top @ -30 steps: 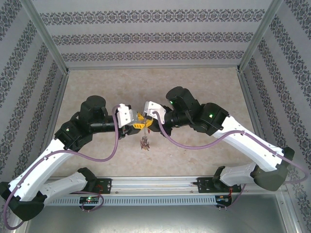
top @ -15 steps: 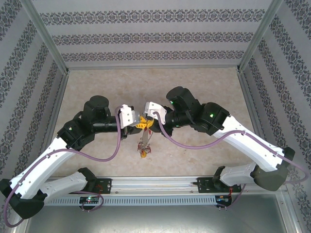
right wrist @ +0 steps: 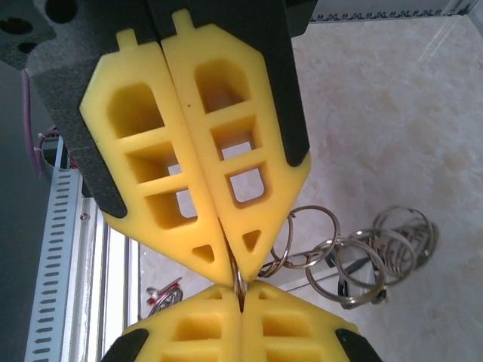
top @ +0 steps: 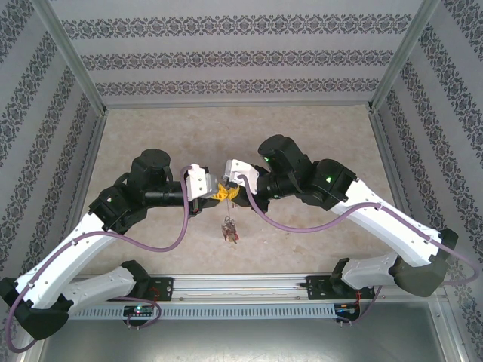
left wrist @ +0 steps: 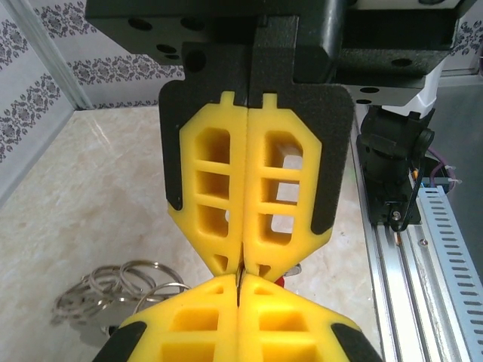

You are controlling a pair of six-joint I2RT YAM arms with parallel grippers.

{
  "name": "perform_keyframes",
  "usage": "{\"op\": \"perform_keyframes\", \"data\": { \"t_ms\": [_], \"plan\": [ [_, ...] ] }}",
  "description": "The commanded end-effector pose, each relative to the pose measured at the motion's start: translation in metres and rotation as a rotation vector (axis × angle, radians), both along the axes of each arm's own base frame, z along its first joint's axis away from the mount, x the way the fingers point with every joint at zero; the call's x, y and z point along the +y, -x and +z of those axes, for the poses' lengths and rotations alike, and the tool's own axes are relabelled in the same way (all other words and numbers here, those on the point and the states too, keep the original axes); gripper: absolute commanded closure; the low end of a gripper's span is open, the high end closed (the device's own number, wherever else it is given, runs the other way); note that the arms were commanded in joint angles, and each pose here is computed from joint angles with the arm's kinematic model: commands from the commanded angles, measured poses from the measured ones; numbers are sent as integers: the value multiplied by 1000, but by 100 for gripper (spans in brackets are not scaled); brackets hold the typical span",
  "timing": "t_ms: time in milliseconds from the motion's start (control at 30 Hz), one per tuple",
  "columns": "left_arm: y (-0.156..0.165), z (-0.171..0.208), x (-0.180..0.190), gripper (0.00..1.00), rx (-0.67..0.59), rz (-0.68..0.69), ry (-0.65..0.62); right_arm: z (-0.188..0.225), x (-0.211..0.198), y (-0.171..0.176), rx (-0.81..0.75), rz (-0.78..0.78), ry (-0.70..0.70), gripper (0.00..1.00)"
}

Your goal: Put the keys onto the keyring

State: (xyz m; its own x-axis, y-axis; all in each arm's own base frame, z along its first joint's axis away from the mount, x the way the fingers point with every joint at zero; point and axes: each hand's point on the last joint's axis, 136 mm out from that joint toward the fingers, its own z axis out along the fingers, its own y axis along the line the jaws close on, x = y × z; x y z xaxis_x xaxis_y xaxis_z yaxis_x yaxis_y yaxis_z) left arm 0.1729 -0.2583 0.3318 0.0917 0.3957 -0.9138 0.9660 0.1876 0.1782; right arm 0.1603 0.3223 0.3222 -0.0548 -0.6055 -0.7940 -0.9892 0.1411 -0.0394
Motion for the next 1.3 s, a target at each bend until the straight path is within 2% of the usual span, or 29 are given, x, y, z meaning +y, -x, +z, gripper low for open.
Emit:
{"op": "perform_keyframes", "data": {
  "t_ms": [0, 167, 300, 367, 600, 933, 1000, 1167, 1267],
  "plan": [
    [10, 5, 0, 100, -3, -30, 9, 39, 8, 7, -65, 42, -132, 100],
    [12, 18, -1, 100, -15, -32, 68, 33, 5, 7, -64, 29, -135, 100],
    [10, 26, -5, 100, -8, -31, 116, 24, 1, 10, -43, 10, -160, 78],
    [8, 28, -6, 100, -7, -28, 129, 19, -2, 12, -29, -1, -168, 75],
    [7, 36, -7, 100, -5, -29, 169, 8, -10, 11, 7, -40, -201, 78],
    [7, 39, -6, 100, -4, -28, 182, 12, -9, 7, 7, -42, -243, 92],
    [8, 39, -5, 100, -7, -28, 184, 12, -9, 8, 11, -43, -246, 91],
    [9, 40, -3, 100, -7, -29, 189, 18, -13, 12, 8, -40, -269, 76],
    [9, 40, -3, 100, -8, -32, 191, 27, -16, 16, 10, -26, -305, 74]
  ]
}}
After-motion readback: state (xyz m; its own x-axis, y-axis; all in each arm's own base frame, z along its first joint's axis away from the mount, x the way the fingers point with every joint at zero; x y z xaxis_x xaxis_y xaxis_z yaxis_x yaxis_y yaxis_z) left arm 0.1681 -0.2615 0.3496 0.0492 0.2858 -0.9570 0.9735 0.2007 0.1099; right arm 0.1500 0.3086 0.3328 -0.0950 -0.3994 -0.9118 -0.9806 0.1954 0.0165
